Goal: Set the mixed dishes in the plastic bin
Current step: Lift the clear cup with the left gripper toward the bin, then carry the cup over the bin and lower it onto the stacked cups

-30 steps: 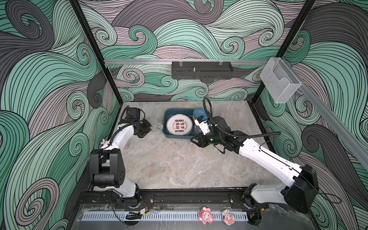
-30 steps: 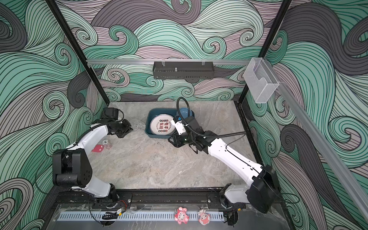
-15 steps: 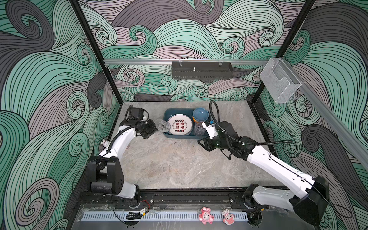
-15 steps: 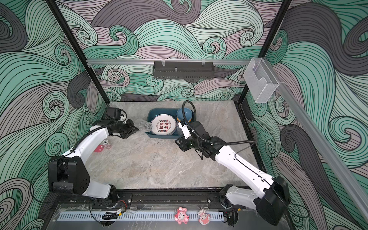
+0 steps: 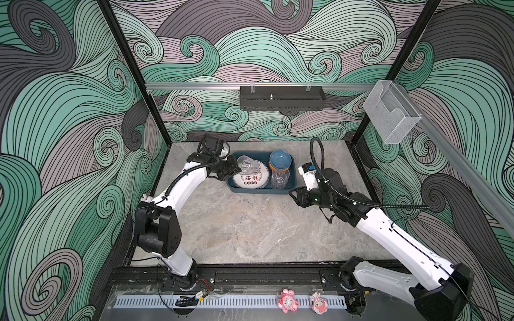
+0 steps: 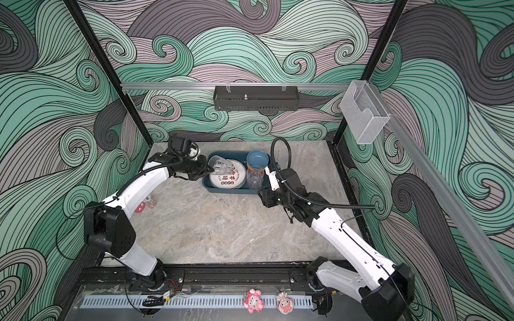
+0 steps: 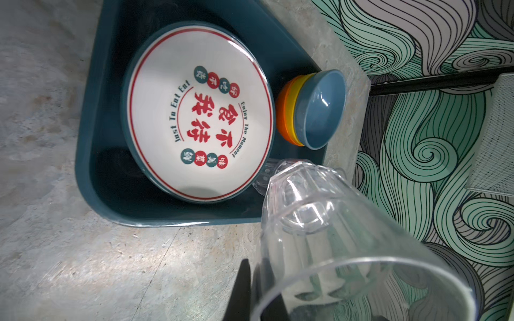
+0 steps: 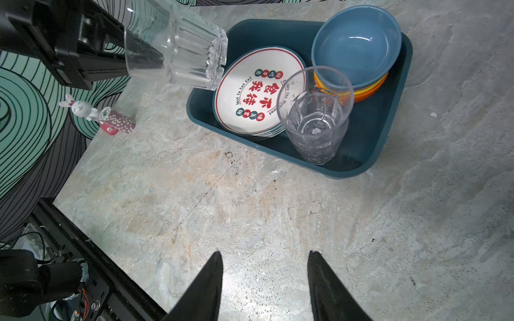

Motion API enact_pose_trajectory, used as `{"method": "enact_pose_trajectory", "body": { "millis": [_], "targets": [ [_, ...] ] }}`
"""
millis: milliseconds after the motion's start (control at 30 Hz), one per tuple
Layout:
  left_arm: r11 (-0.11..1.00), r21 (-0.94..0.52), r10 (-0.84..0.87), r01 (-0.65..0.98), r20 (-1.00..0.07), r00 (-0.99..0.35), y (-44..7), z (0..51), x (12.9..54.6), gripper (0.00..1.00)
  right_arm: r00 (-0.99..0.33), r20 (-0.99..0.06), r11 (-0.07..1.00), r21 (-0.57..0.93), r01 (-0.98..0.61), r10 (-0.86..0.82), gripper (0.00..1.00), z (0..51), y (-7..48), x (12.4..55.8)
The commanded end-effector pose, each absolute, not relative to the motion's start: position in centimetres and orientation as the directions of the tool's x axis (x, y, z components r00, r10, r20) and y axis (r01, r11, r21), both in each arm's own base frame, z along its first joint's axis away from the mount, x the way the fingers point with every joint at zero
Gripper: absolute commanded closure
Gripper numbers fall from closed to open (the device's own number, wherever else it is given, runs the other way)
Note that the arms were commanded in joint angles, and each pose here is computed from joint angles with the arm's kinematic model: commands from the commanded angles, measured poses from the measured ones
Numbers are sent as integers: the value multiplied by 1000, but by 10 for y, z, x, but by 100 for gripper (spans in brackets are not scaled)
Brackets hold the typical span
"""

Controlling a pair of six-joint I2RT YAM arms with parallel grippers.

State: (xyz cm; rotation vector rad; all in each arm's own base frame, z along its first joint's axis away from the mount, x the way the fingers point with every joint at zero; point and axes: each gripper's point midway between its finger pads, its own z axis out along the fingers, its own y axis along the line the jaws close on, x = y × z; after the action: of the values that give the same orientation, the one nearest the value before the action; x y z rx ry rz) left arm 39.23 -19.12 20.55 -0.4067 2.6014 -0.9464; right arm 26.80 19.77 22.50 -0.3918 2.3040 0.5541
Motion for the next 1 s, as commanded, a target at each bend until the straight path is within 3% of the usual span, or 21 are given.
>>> {"method": "enact_pose_trajectory", "body": {
  "millis": [0, 967],
  "targets": [
    [730, -675, -347, -112, -224, -911, -210, 223, 395, 100, -713, -696, 886, 271, -377, -90, 49, 222, 184, 271],
    [803, -595, -102, 40, -203, -974, -309, 213, 404, 100, -748, -664, 901, 312, -302, -21, 50, 212, 165, 276]
  ]
}}
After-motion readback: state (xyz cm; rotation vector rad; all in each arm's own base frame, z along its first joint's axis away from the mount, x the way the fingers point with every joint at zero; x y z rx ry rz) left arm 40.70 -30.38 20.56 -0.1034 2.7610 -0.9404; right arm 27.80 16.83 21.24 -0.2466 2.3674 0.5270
